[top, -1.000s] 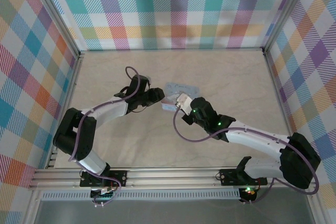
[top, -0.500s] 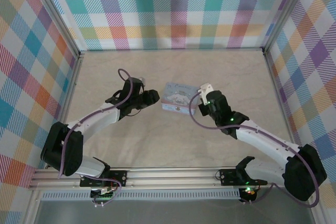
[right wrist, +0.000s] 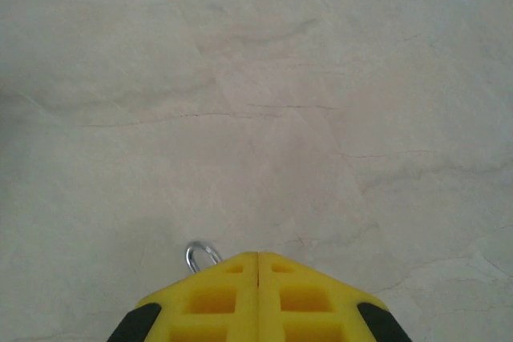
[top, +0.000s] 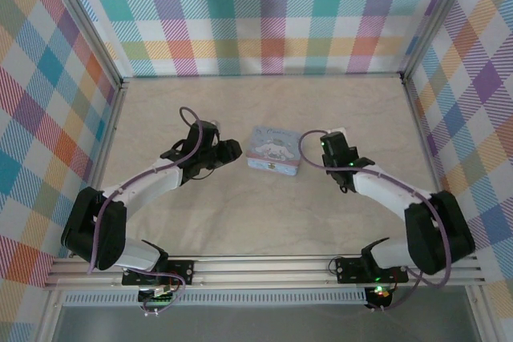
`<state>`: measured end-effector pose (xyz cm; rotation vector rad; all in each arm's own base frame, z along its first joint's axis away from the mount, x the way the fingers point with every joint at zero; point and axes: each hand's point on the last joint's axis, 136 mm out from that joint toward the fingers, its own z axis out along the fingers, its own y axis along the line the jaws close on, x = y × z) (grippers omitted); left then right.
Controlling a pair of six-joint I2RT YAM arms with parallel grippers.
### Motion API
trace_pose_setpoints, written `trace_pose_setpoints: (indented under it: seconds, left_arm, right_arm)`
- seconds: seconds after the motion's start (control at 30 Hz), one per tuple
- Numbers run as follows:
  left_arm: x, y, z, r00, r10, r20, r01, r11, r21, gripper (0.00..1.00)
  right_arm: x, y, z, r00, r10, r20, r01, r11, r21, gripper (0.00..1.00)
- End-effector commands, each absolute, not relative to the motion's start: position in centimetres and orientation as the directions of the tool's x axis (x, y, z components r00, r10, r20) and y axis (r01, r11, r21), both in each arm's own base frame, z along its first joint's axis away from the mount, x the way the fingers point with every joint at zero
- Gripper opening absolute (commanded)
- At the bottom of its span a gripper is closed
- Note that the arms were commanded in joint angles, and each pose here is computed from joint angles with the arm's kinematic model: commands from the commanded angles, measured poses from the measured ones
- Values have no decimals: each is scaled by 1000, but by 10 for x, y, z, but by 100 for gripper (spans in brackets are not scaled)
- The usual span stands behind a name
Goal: Unlock a padlock with a key
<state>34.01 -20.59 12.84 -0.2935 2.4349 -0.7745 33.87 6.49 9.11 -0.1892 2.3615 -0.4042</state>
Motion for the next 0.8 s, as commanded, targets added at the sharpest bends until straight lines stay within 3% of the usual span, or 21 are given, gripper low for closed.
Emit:
trace_pose_setpoints:
  seconds: [0.0,0.33,0.5,0.6,0.63,0.67,0.7,0.73,0.77]
  left_arm:
    - [336,-198,126,-813,-363,-455,-45,818,-573,49]
    - [334,-194,126,-807,-364,-465,-47,824,-565,50]
    - [336,-187,133,-793,-353,-497,-47,848,-527,54]
    - [336,-177,139,-774,-348,-529,-54,868,-493,65]
    - [336,-173,141,-767,-344,-543,-56,877,-477,75]
    - [337,-169,144,-758,-338,-557,-58,887,-458,94]
    - [337,-163,147,-750,-332,-572,-63,897,-438,100]
    - [338,-158,151,-741,-325,-587,-62,904,-422,100]
    - [338,-154,155,-734,-318,-599,-61,911,-408,100]
  right_arm:
    - [352,61,95,-732,-233,-641,29,928,-371,0]
    - [352,68,112,-736,-182,-652,39,950,-310,0]
    - [344,71,140,-723,-126,-680,53,970,-237,35]
    - [341,69,150,-707,-99,-700,69,976,-208,48]
    - [339,68,152,-706,-88,-703,74,978,-197,51]
    - [339,67,154,-703,-78,-707,77,980,-184,53]
    - [339,65,155,-701,-63,-710,87,981,-173,57]
    - [338,63,156,-698,-49,-715,96,982,-161,61]
    - [339,61,156,-695,-40,-718,102,983,-154,88]
